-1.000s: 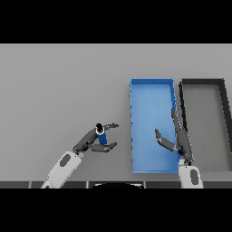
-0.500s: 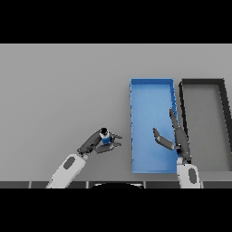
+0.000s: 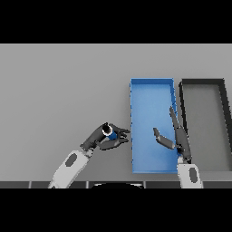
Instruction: Pick up the blue pipe and place it into the blue bin.
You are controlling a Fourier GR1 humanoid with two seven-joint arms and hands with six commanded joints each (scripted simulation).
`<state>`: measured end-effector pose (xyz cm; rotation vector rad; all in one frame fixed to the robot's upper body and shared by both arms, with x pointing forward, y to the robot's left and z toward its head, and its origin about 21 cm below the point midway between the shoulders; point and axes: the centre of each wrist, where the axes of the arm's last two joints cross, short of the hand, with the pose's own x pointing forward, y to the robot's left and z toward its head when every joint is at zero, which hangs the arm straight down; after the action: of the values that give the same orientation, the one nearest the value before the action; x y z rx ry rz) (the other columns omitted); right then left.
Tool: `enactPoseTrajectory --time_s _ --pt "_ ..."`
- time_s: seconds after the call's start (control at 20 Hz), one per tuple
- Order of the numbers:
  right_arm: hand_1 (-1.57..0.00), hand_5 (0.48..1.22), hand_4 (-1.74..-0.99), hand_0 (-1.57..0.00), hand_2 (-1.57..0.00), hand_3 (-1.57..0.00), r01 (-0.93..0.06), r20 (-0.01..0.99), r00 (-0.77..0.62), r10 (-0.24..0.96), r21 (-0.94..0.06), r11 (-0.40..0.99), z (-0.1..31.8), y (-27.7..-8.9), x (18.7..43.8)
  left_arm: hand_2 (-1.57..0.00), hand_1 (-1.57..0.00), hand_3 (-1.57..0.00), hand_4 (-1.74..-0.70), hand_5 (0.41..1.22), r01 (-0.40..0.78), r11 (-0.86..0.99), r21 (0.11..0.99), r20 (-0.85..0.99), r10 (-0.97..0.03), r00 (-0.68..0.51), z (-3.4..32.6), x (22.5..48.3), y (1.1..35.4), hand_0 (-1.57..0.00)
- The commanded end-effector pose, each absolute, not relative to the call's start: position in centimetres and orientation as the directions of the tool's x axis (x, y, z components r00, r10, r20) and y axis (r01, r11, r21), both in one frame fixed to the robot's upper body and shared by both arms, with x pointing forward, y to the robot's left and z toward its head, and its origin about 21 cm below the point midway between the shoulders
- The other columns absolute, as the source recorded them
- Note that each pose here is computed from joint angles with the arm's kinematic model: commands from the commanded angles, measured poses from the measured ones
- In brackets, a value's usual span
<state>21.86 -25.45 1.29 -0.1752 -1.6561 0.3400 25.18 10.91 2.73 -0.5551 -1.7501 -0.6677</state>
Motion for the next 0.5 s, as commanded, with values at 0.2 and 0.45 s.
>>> enactPoseTrajectory --time_s 0.2,0.45 --pt "0.00 0.643 -1.158 0.00 0.00 0.00 -0.069 0.938 -0.119 0.325 -0.334 0.940 1.3 -25.9 21.9 -1.57 -1.56 -1.57 -1.47 1.219 0.688 0.702 0.182 0.960 0.024 -0.278 4.8 25.1 10.5 -1.56" --pt "0.00 0.643 -1.139 0.00 0.00 0.00 -0.006 0.927 -0.144 0.346 -0.351 0.936 1.2 -25.4 20.0 -1.57 -1.57 -1.57 -1.47 1.220 0.689 0.699 0.191 0.966 -0.008 -0.259 4.8 25.7 10.5 -1.57"
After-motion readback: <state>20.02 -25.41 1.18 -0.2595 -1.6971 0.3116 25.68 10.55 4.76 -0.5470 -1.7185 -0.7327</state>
